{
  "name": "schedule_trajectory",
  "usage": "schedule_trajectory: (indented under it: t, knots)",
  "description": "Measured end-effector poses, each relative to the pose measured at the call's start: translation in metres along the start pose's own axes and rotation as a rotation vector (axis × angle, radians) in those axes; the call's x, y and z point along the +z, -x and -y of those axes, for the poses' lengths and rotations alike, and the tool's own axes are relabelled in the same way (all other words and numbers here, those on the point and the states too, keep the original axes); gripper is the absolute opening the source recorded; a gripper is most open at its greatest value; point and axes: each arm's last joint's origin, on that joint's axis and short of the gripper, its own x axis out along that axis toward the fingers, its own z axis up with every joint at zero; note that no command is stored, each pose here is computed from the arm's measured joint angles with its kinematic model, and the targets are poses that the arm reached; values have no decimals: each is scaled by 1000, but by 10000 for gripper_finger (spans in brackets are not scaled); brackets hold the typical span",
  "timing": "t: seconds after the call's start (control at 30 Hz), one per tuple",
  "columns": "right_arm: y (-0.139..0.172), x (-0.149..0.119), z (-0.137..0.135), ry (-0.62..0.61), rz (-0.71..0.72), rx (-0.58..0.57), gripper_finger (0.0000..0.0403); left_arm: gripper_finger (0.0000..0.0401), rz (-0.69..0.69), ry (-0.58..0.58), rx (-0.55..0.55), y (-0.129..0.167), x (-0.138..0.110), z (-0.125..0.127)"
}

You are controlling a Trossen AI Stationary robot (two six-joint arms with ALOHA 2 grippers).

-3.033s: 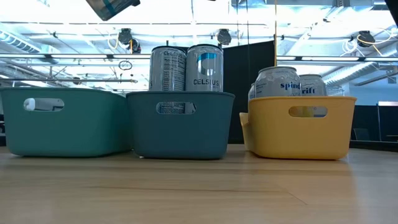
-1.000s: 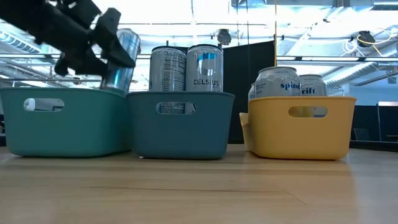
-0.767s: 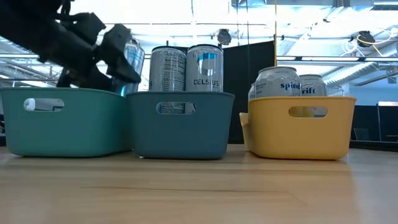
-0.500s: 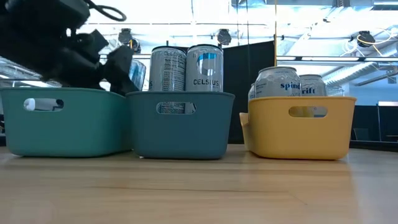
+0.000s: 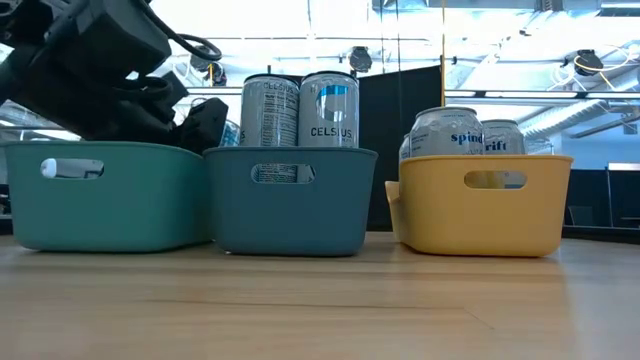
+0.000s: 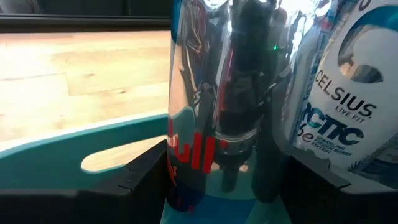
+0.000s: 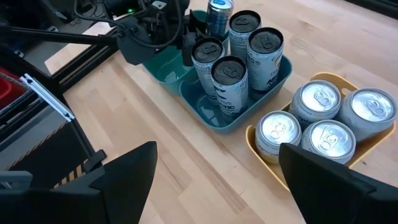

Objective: Sort soda cans
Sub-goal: Put the center blue soda can can into the green bin

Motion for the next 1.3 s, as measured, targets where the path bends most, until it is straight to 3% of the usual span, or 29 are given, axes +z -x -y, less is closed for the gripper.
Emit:
schedule_trajectory:
  t: [0.43, 0.73, 1.3]
  knots:
    - [0, 0, -4, -29, 2, 32, 329, 268, 18, -104, 45, -8, 4, -4]
    - [0, 1, -7, -33, 4, 60, 329, 311, 19, -103, 46, -8, 5, -3]
    - [0, 1, -9, -41, 4, 70, 329, 316, 19, -110, 28, -3, 3, -2]
